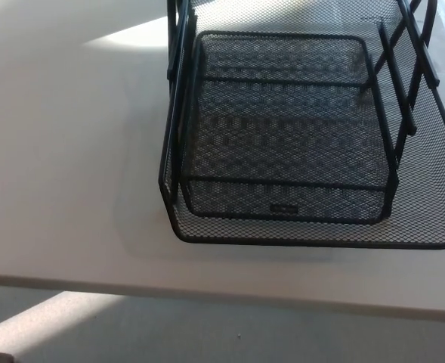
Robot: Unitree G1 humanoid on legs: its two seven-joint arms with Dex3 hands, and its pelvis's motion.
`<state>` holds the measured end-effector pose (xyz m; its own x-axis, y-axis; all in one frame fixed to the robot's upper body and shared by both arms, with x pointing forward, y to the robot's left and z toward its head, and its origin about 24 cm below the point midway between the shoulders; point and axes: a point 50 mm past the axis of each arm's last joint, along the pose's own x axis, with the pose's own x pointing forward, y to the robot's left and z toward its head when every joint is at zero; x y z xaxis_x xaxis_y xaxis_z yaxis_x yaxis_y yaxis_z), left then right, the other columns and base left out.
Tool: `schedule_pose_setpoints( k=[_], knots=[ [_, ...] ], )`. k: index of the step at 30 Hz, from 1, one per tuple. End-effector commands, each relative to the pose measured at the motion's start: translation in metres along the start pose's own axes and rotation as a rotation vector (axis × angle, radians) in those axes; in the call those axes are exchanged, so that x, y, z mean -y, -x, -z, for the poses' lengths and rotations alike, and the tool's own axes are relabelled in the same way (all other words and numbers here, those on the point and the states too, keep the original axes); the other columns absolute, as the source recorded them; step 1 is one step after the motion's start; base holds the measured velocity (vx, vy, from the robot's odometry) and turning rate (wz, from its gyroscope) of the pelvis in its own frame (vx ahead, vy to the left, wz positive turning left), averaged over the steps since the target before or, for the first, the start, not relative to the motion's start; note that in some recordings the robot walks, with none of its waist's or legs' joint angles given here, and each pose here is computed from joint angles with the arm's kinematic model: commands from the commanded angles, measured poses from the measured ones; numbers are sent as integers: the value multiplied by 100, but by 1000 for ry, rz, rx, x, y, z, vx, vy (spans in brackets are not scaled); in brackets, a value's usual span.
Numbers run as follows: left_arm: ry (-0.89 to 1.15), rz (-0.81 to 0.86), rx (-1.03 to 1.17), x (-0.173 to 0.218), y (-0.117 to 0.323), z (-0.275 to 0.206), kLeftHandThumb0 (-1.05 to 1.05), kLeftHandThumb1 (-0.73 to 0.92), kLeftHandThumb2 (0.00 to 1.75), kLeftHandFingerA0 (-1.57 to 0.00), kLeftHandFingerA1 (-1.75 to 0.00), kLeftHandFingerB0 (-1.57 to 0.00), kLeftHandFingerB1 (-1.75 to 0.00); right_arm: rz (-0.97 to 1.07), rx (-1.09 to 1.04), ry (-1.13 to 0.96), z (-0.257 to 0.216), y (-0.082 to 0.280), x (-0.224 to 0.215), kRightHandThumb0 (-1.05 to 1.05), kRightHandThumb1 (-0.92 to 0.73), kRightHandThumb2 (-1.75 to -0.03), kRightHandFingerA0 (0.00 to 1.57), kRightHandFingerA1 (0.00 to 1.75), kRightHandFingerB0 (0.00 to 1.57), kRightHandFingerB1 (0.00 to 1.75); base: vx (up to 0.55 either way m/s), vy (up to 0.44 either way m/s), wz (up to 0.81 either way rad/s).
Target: A balck drawer is kept on the middle of the table and the robot uses its right hand to push it back away from the robot
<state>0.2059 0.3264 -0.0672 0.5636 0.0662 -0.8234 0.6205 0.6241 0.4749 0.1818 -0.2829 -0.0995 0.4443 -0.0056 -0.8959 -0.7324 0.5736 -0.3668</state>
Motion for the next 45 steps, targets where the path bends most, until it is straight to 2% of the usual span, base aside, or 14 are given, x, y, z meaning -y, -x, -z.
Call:
schedule_pose_setpoints(
  k=[1,16,18,19,24,25,28,29,33,41,44,45],
  knots=[
    [-79,87,8,-5,5,5,-55,72,63,-45,-38,-30,-32,-82,-33,71,8,5,4,-50,-76,-63,50,42,41,36,0,0,0],
    [-74,94,11,-4,5,5,-56,72,62,-46,-38,-30,-32,-77,-29,82,8,6,4,-51,-75,-63,52,42,41,35,0,0,0],
    [-77,94,12,-5,5,5,-56,72,62,-46,-38,-31,-32,-49,-9,91,6,7,5,-52,-74,-62,53,43,36,34,0,0,0],
    [-81,92,10,-5,5,5,-57,72,63,-45,-38,-30,-32,-26,20,116,3,11,6,-52,-76,-63,49,41,38,34,0,0,0],
    [-66,76,22,-6,6,6,-56,74,62,-47,-37,-30,-31,65,223,229,-26,60,15,-52,-77,-61,46,38,36,32,0,0,0],
    [-54,64,40,-6,6,5,-57,72,62,-42,-37,-24,-30,85,311,250,-39,82,18,-56,-78,-62,46,37,36,32,0,0,0],
    [-45,53,51,-6,6,4,-57,72,62,-42,-37,-23,-30,99,403,277,-51,104,20,-57,-78,-64,46,38,37,33,0,0,0],
    [-42,46,62,-6,6,3,-57,72,62,-41,-36,-23,-29,110,496,297,-64,127,20,-57,-78,-63,46,37,37,34,0,0,0],
    [-22,35,80,-6,6,1,-57,71,62,-43,-38,-25,-30,98,657,342,-90,169,13,-55,-73,-63,48,38,37,34,0,0,0],
    [-36,47,73,-8,6,1,-57,72,62,-43,-38,-28,-31,86,815,429,-113,211,-3,-55,-72,-63,47,39,37,34,0,0,0],
    [-50,46,65,-8,6,1,-57,71,62,-46,-38,-31,-32,55,874,502,-121,225,-7,-56,-77,-63,49,39,38,34,0,0,0],
    [-52,45,66,-8,6,1,-57,71,62,-45,-38,-31,-32,41,886,516,-122,227,-9,-57,-74,-64,48,40,36,34,0,0,0]
  ],
)
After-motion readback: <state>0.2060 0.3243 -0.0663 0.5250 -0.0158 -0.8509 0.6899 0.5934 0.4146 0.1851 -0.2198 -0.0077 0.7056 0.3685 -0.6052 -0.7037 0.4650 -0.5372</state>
